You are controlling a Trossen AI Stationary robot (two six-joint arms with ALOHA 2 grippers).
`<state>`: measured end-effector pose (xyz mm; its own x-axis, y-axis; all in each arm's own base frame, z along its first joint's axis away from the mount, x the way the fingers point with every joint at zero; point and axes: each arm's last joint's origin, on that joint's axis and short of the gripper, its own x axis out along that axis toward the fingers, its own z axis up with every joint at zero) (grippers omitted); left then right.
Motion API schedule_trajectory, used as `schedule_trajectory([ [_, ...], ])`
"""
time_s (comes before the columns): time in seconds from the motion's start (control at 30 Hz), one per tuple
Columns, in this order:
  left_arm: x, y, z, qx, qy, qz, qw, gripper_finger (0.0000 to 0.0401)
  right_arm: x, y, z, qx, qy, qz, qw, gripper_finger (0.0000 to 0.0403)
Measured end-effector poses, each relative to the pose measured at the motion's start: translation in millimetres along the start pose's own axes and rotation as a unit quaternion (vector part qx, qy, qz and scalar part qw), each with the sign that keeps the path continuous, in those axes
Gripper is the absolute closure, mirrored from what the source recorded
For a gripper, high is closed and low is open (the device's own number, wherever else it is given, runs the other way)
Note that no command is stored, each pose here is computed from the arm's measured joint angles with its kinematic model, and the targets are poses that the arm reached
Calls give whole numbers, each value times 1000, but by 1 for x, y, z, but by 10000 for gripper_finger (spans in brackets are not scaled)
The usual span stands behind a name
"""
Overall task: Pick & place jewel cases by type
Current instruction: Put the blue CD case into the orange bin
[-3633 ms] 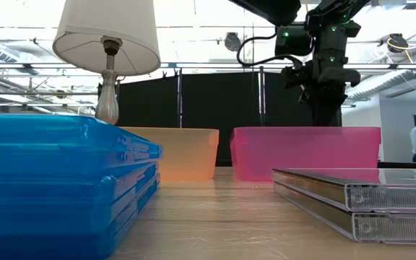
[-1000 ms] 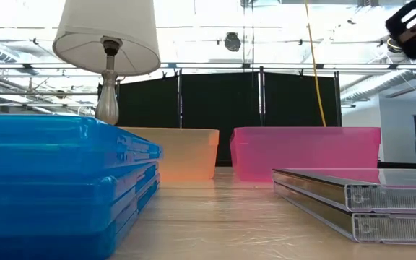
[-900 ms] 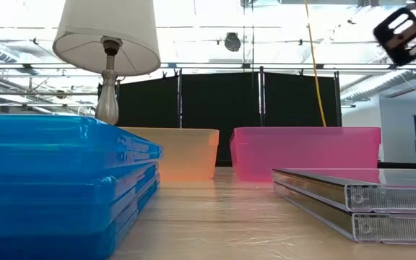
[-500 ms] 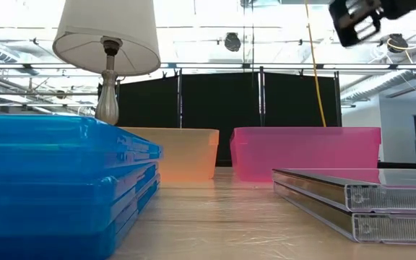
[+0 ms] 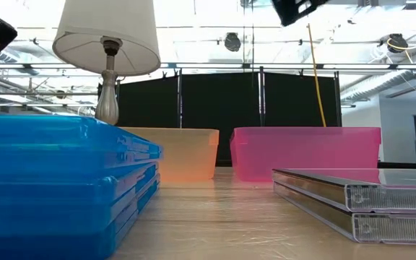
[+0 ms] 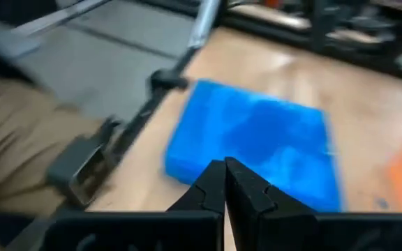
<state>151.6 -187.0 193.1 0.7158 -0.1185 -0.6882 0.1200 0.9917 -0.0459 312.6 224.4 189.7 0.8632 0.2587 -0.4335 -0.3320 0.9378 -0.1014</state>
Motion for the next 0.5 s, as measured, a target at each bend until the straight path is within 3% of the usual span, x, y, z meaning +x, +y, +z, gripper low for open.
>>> schedule_trajectory([
  [0.1, 9, -16, -3, 48, 20, -6, 999, 400, 11, 6, -8, -12, -2, 30, 999, 403],
  [0.2, 17, -29, -5, 73, 33, -8, 997, 400, 15, 3, -8, 25, -16, 16, 999, 403],
  [0.33, 31, -38, -5, 54, 49, -15, 997, 395, 18, -5, -9, 85, -12, -10, 996, 403],
  [0.5, 48, -36, -6, 35, 92, -17, 995, 399, 20, -13, -7, 104, -22, -19, 994, 403],
])
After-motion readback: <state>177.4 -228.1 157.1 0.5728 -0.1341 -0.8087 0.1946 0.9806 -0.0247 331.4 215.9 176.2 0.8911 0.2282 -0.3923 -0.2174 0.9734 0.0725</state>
